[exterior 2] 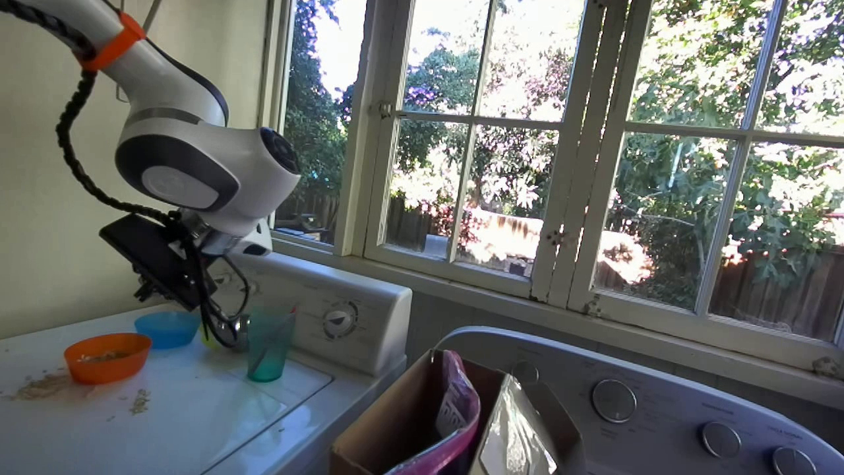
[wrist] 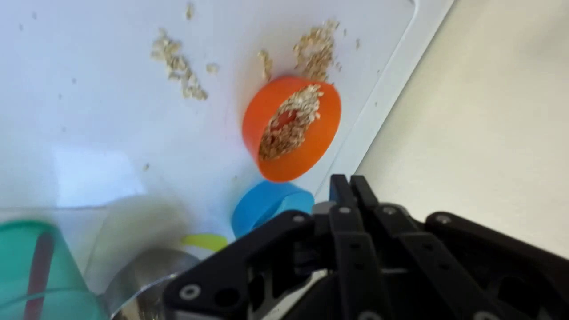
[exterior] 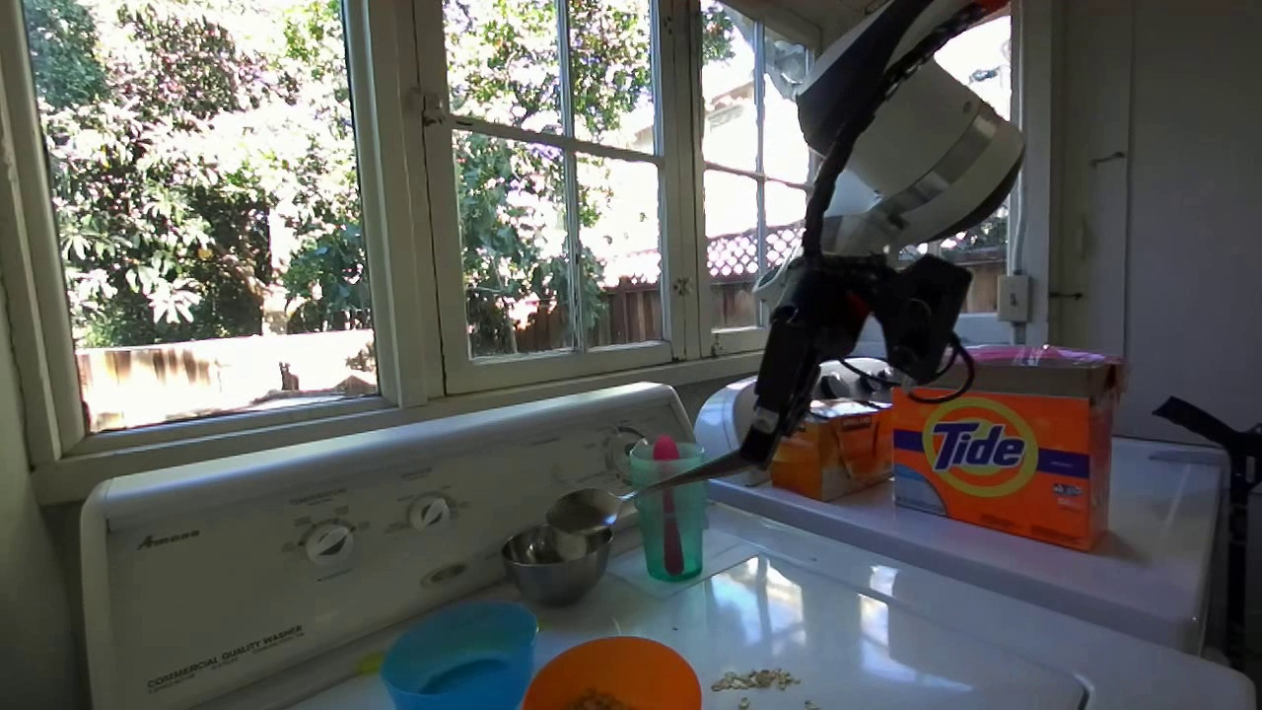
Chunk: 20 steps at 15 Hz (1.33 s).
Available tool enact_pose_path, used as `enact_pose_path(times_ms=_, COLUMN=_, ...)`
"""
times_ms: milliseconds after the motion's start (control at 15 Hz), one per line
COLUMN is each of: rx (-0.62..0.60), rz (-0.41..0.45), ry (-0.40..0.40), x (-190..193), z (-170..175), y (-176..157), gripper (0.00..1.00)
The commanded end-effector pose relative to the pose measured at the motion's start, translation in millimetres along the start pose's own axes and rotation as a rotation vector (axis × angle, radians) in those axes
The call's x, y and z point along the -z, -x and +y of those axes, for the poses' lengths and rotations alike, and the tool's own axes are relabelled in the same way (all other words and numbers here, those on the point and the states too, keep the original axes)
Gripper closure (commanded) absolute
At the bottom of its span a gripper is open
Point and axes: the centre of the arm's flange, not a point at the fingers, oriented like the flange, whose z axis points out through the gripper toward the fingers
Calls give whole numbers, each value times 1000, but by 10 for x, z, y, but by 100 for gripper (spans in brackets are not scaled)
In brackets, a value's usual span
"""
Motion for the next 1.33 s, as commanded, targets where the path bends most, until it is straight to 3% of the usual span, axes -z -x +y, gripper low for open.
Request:
enact_pose_path(times_ms=0, rx=-119, rz=-140, ry=-38, x=151, z=-147, y=453, gripper=99)
enact_pose_path(times_ms=267, rx=-185, rz=-273, ry=-103, x=105, z=-112, y=612, gripper=99)
enact_pose_path(times_ms=733, rx=-249, rz=-216, ry=45, x=-276, z=36, y=420, gripper=99)
enact_pose_path(times_ms=1000, rx=-235, rz=-175, ry=78, x=-490, z=90, y=275, gripper=99)
enact_pose_path(times_ms=1267, rx=-221, rz=-195, ry=75, x=-682, z=104, y=199, gripper=99)
